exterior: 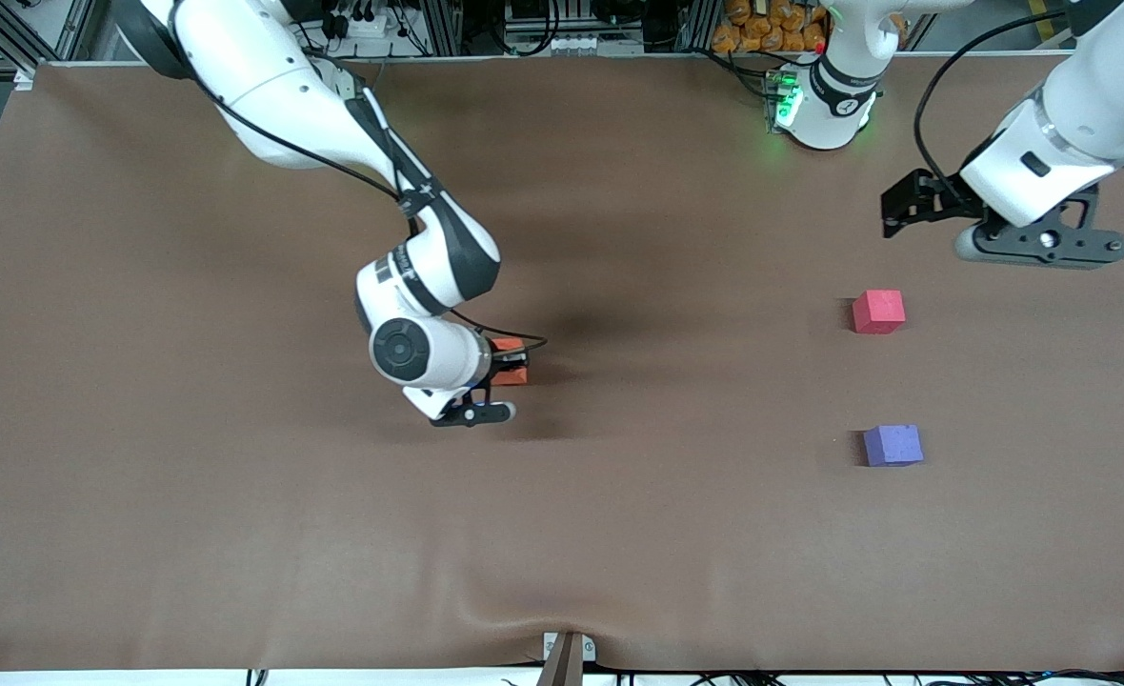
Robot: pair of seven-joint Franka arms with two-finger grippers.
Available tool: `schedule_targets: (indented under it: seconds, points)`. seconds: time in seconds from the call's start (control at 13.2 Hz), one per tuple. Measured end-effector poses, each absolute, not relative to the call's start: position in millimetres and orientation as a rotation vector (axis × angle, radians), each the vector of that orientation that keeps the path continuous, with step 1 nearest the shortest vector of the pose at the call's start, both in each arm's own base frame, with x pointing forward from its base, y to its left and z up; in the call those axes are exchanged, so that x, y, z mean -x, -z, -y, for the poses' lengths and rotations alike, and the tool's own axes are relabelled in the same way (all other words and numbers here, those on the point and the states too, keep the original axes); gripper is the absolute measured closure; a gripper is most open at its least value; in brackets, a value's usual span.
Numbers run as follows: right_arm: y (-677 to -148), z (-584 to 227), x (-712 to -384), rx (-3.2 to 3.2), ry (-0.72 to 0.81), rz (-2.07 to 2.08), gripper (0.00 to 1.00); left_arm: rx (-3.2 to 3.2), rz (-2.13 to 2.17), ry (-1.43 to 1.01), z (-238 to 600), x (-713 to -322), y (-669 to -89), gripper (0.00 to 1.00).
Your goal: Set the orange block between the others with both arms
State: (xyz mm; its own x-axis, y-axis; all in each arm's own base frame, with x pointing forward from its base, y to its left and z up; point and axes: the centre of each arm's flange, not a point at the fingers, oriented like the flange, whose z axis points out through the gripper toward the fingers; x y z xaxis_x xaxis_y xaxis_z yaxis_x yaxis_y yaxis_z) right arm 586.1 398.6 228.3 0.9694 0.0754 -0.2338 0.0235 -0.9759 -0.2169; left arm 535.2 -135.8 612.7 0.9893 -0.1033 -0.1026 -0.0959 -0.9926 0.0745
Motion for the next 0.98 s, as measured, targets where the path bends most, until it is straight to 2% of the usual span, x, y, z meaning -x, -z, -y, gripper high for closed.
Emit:
schedule_targets:
  seconds: [0.23,0.68,0.76,0.98]
  points:
    - [-214,-419,-570,2.918,-0.385,0.048,0.50,-3.041,0.149,0.277,137,-550,-575,0.00]
    - [-212,-422,-569,2.921,-0.381,0.033,0.50,-2.997,0.142,0.446,114,-598,-491,0.00]
    - [-212,-422,-569,2.920,-0.378,0.032,0.44,-2.993,0.167,0.421,122,-603,-487,0.00]
    - [-211,-420,-574,2.918,-0.344,0.019,0.13,-2.990,0.207,0.284,171,-618,-468,0.00]
